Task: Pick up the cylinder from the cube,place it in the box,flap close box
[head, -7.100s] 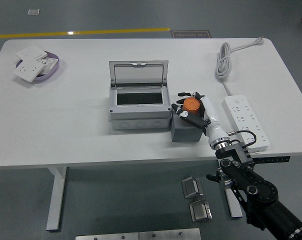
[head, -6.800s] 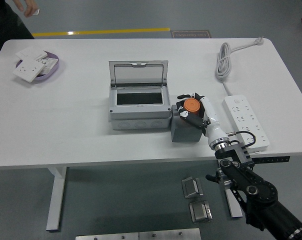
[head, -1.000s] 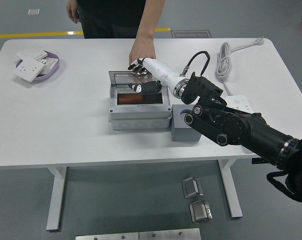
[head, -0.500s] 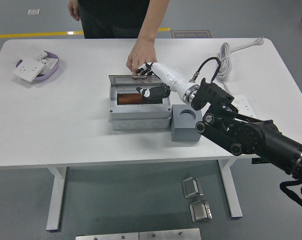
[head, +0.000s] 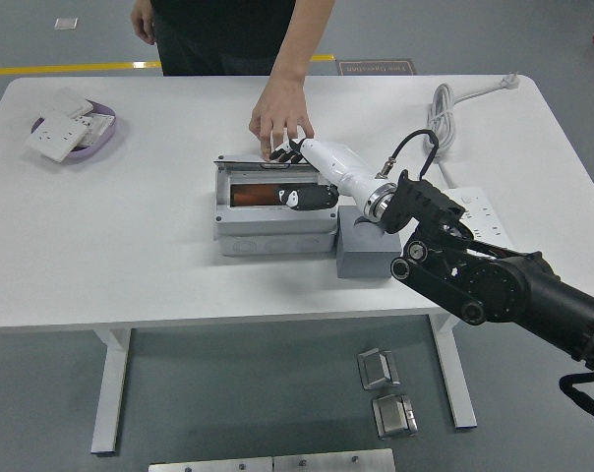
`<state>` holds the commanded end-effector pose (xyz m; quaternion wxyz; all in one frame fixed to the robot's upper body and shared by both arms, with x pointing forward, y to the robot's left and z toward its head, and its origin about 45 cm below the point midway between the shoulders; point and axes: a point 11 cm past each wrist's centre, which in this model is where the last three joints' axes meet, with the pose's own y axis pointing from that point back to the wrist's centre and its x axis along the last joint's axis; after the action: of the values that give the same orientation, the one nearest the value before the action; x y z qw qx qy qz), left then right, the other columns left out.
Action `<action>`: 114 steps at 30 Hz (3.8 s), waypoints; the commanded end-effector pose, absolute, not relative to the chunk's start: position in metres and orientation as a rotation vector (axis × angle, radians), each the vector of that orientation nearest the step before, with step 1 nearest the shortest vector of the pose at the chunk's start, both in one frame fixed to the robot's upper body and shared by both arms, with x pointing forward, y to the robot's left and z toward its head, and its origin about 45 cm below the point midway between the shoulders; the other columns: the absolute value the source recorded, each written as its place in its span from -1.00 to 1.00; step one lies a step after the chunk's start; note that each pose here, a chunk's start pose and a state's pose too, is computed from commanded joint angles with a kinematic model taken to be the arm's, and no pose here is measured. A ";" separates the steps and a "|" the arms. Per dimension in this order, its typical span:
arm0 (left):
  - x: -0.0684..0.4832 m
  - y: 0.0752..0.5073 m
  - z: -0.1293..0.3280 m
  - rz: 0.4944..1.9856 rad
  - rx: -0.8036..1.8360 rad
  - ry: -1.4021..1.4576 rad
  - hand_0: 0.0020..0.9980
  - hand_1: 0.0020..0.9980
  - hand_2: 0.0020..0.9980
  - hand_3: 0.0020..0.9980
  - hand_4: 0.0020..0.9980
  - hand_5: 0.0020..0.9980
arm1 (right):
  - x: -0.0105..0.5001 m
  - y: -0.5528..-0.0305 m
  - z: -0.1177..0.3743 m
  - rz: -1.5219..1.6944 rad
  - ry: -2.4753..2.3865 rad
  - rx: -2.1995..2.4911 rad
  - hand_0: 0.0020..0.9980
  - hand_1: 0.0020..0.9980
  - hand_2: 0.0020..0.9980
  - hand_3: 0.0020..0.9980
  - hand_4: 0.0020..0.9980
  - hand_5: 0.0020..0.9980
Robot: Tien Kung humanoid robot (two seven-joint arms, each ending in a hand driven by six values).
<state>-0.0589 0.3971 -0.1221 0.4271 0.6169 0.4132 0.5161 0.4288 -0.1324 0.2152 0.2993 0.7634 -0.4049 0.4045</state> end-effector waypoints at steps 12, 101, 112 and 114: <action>-0.060 0.396 -0.122 1.295 1.533 1.036 0.17 0.23 0.02 0.16 0.14 -0.57 | 0.424 -0.137 0.210 1.038 -1.081 2.039 0.63 0.42 0.47 0.51 0.35 -0.33; -0.090 0.418 -0.113 1.353 1.568 1.147 0.17 0.23 0.05 0.16 0.19 -0.62 | 0.368 -0.327 0.212 0.500 -2.155 2.002 0.61 0.43 0.47 0.54 0.67 -0.20; -0.092 0.410 -0.115 1.354 1.555 1.158 0.17 0.24 0.05 0.17 0.21 -0.61 | 0.371 -0.324 0.212 0.499 -2.131 2.026 0.61 0.44 0.47 0.53 0.73 -0.15; -0.094 0.409 -0.115 1.353 1.555 1.164 0.17 0.24 0.05 0.17 0.21 -0.61 | 0.373 -0.321 0.213 0.504 -2.119 2.035 0.61 0.44 0.47 0.53 0.73 -0.15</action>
<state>-0.0940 0.4086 -0.1154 0.3779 0.6082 0.4552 0.5292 0.3729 -0.3212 0.2127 0.0803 0.6805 -0.7086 0.1686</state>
